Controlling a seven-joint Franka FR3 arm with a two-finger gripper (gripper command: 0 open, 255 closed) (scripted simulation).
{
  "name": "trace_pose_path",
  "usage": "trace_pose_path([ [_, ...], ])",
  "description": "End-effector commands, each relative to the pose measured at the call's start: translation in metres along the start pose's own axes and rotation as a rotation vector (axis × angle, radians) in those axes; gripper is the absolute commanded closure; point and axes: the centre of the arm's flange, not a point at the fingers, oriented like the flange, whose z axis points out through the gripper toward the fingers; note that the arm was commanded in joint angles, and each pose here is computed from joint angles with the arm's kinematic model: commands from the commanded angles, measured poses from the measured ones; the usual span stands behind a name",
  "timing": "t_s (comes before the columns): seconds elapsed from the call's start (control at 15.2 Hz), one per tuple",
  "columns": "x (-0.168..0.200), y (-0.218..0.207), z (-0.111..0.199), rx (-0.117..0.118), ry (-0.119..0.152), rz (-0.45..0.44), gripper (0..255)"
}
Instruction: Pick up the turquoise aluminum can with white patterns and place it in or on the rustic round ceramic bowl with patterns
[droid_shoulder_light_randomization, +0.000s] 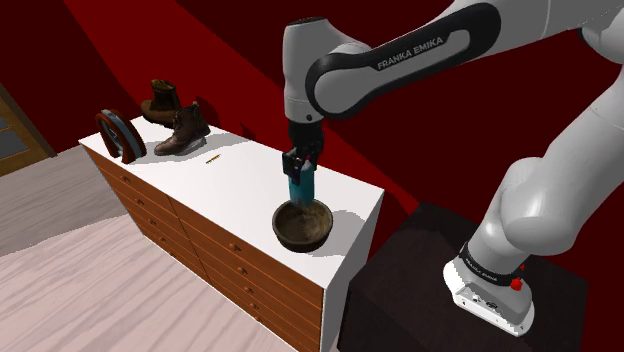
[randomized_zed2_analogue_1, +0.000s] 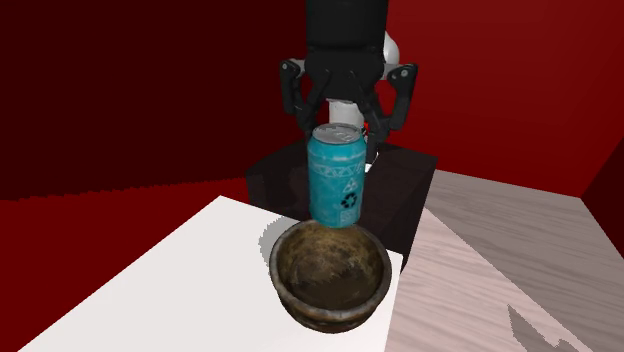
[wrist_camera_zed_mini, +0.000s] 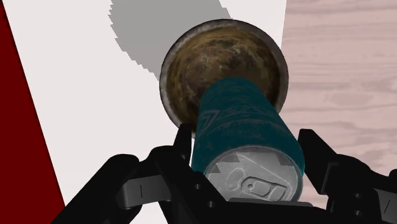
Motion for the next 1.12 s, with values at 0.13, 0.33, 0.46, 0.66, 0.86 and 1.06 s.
trace_pose_path([
  [0.13,0.000,0.001,0.021,0.000,0.001,0.000,255],
  [0.33,0.000,0.001,0.037,0.000,0.001,0.000,255],
  [0.46,0.000,0.002,0.047,0.000,0.001,0.000,255],
  [0.66,-0.001,0.002,0.063,0.000,0.001,0.000,255],
  [0.86,-0.001,0.002,0.079,0.000,0.001,0.000,255],
  [1.06,-0.001,0.003,0.088,0.000,0.001,0.000,255],
])
